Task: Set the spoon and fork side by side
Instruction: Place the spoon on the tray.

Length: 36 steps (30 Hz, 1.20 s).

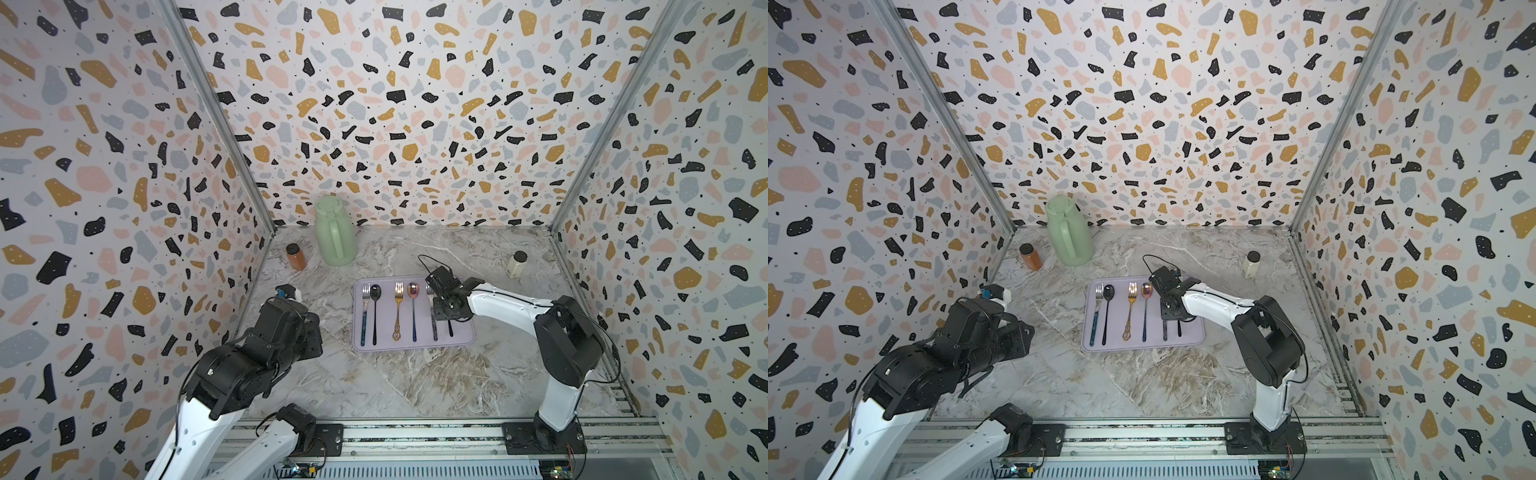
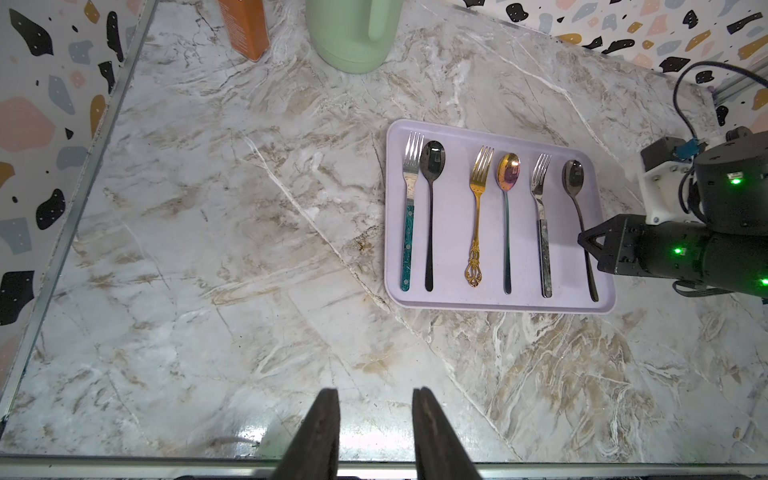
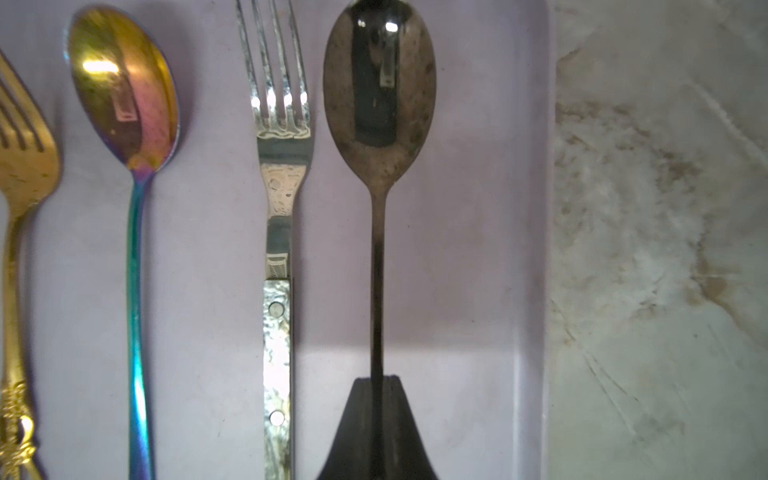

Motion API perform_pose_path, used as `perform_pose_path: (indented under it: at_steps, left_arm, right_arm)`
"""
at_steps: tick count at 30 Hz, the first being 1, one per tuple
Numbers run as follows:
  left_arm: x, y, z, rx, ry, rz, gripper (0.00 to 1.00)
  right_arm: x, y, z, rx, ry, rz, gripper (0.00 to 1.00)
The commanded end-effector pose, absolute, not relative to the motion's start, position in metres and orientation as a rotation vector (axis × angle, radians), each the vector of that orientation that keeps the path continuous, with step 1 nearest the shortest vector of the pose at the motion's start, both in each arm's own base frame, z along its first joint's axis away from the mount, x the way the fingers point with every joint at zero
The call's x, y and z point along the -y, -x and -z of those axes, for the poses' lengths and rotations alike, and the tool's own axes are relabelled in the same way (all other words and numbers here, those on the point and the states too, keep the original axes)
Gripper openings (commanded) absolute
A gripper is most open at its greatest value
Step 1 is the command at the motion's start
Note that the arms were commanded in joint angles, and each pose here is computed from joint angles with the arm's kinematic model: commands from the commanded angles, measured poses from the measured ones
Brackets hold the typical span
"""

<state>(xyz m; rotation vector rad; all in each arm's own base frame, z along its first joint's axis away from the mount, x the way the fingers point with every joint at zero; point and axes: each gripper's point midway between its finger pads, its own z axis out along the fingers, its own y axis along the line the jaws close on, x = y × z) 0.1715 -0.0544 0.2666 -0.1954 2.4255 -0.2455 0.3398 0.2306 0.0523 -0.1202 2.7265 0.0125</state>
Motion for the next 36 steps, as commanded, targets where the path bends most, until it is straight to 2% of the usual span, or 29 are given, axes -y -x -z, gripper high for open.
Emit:
perform_pose_path:
  at_steps: [1, 14, 17, 19, 21, 28, 31, 32, 34, 36]
  left_arm:
    - [0.058, -0.177, -0.268, -2.410, 0.209, 0.270, 0.33]
    - [0.063, -0.182, -0.266, -2.422, 0.202, 0.277, 0.33]
    - [0.064, -0.183, -0.264, -2.427, 0.201, 0.280, 0.33]
    - [0.065, -0.183, -0.263, -2.429, 0.202, 0.282, 0.33]
    - [0.065, -0.184, -0.262, -2.429, 0.204, 0.280, 0.33]
    - [0.064, -0.198, -0.269, -2.361, 0.147, 0.235, 0.39]
    - [0.065, -0.210, -0.284, -2.255, 0.120, 0.244, 0.61]
    - [0.068, -0.216, -0.291, -2.195, 0.109, 0.261, 0.78]
    - [0.069, -0.226, -0.299, -2.101, 0.112, 0.275, 0.96]
    - [0.067, -0.239, -0.302, -2.009, 0.138, 0.262, 1.00]
  right_arm:
    - [-0.235, -0.347, -0.051, -2.720, 0.137, -0.042, 0.03]
    - [-0.235, -0.352, -0.031, -2.752, 0.134, -0.050, 0.02]
    - [-0.234, -0.352, -0.030, -2.758, 0.134, -0.046, 0.04]
    - [-0.235, -0.351, -0.032, -2.760, 0.131, -0.055, 0.10]
    - [-0.233, -0.349, -0.036, -2.760, 0.121, -0.052, 0.25]
    - [-0.211, -0.346, -0.089, -2.661, 0.102, -0.023, 0.51]
    - [-0.195, -0.343, -0.120, -2.601, 0.101, -0.015, 0.58]
    - [-0.188, -0.342, -0.133, -2.574, 0.107, -0.003, 0.61]
    - [-0.174, -0.340, -0.150, -2.534, 0.116, 0.035, 0.64]
    - [-0.160, -0.340, -0.165, -2.494, 0.120, 0.070, 0.68]
